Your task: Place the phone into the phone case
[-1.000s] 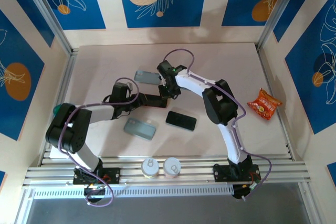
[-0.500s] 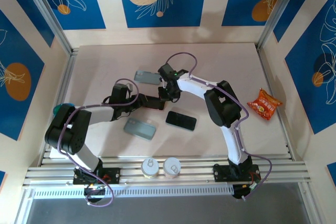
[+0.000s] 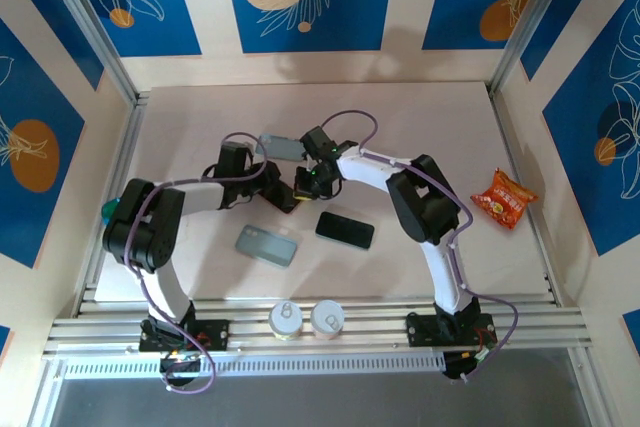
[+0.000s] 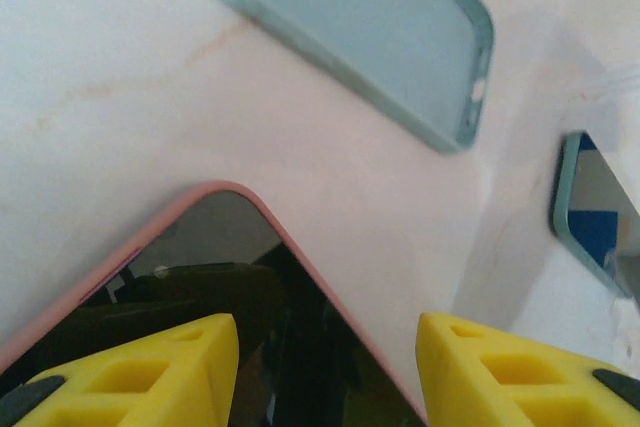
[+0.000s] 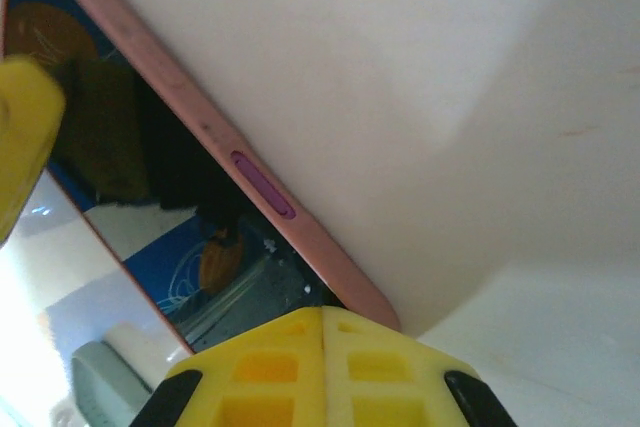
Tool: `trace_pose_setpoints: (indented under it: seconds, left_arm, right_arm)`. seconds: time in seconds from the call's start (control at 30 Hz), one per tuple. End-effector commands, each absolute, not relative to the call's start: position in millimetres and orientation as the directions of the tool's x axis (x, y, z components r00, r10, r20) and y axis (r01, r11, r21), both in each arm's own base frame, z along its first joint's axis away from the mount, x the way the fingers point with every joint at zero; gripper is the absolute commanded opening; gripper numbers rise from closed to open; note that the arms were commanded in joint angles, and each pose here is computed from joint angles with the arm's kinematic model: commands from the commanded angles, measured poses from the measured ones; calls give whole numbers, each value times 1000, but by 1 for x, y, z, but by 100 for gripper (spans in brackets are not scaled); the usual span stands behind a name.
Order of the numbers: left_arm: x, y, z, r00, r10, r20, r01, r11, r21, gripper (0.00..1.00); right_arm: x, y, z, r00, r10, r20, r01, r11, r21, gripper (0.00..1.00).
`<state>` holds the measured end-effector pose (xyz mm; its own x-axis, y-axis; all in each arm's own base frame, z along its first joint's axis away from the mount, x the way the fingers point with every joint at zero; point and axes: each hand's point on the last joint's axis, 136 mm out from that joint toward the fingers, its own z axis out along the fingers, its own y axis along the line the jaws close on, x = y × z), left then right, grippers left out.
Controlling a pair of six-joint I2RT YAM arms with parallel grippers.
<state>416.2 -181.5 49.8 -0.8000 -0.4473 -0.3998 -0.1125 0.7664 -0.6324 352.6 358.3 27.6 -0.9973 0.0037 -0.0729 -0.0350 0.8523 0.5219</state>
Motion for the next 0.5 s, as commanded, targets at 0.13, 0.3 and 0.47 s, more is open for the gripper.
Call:
trace_pose_setpoints:
  seconds: [0.13, 0.3, 0.47]
  left_arm:
    - [440, -154, 38, -808, -437, -396, -147, 800, -581, 51]
    - [460, -143, 48, -800, -424, -424, -127, 811, -571, 51]
    - [480, -139, 54, -793, -421, -440, -110, 810, -576, 51]
  right_arm:
    - [348, 401, 12, -999, 45, -4, 34, 807, 590, 0]
    - [362, 417, 15, -997, 77, -19, 49, 788, 614, 0]
    - [379, 430, 19, -994, 107, -34, 61, 769, 637, 0]
